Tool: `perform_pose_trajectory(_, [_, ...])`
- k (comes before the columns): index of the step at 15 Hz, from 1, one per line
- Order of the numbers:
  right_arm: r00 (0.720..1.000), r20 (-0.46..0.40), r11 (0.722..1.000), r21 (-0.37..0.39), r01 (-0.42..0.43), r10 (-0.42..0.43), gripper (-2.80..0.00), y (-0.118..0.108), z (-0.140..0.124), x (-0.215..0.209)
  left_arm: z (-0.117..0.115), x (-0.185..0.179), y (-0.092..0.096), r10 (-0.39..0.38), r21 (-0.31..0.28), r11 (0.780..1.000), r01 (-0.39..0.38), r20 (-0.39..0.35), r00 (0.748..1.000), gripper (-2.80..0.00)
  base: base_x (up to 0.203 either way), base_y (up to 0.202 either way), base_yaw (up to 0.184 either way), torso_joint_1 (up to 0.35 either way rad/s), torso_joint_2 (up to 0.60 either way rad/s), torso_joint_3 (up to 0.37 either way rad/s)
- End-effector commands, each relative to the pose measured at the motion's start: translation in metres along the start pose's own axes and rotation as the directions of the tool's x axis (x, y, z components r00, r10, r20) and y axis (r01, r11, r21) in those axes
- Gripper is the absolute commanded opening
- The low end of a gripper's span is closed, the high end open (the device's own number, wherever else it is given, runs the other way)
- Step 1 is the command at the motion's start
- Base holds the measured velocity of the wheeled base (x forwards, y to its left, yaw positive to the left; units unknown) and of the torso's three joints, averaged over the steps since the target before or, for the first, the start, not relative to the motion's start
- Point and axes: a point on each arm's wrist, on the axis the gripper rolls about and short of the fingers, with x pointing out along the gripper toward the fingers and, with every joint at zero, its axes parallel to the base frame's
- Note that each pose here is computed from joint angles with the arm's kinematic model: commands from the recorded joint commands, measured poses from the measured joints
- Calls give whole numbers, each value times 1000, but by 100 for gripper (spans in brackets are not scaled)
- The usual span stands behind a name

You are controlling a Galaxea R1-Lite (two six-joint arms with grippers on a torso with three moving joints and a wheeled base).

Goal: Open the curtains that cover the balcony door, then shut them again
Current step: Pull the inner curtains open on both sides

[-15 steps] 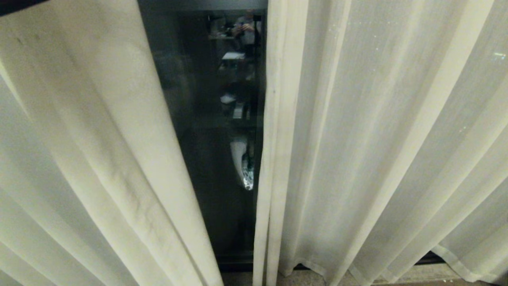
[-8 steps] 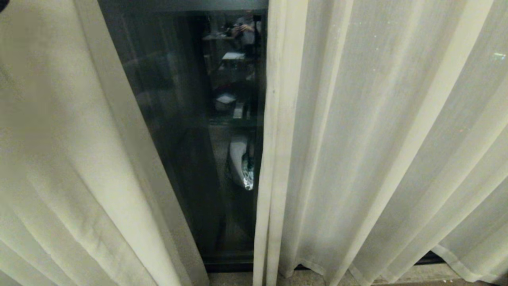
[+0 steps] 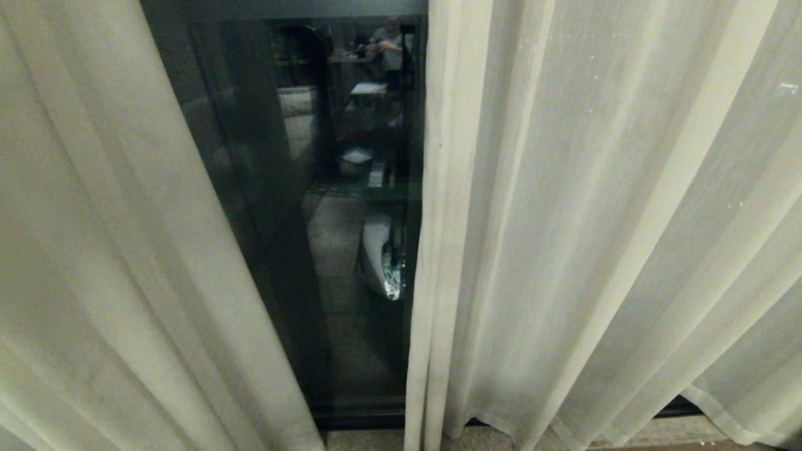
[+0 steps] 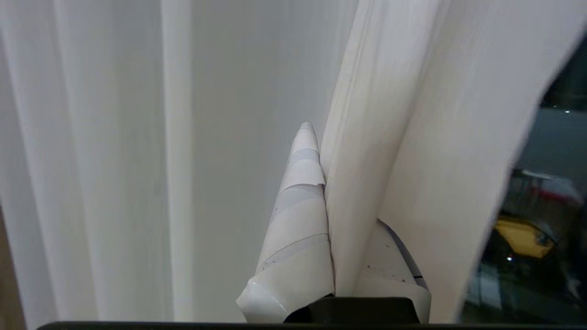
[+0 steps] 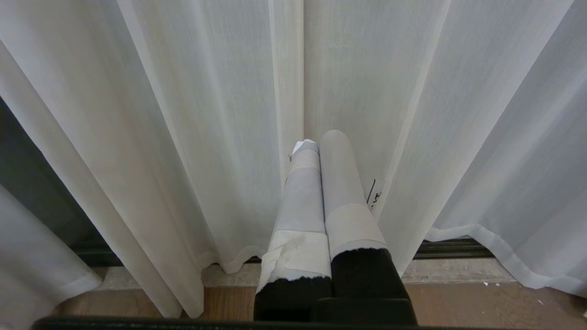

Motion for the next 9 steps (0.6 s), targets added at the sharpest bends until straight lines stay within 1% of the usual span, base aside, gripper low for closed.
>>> perform_pose_trajectory(1, [1000,1,1000,0,0,0,-280,0,0,0,-6,-6,5,14,14,1000,-14,-15,1000,-280,0,0,0,0,0,0])
perform_pose_trajectory(3, [1000,1,1000,0,0,0,-280,0,0,0,-13,-11,8,14,29,999,-13,-34,999,-280,0,0,0,0,0,0])
perform_pose_trajectory(9, [1000,1,1000,0,0,0,-280,0,0,0,-17,-12,8,13,36,999,-11,-43,999,-280,0,0,0,0,0,0])
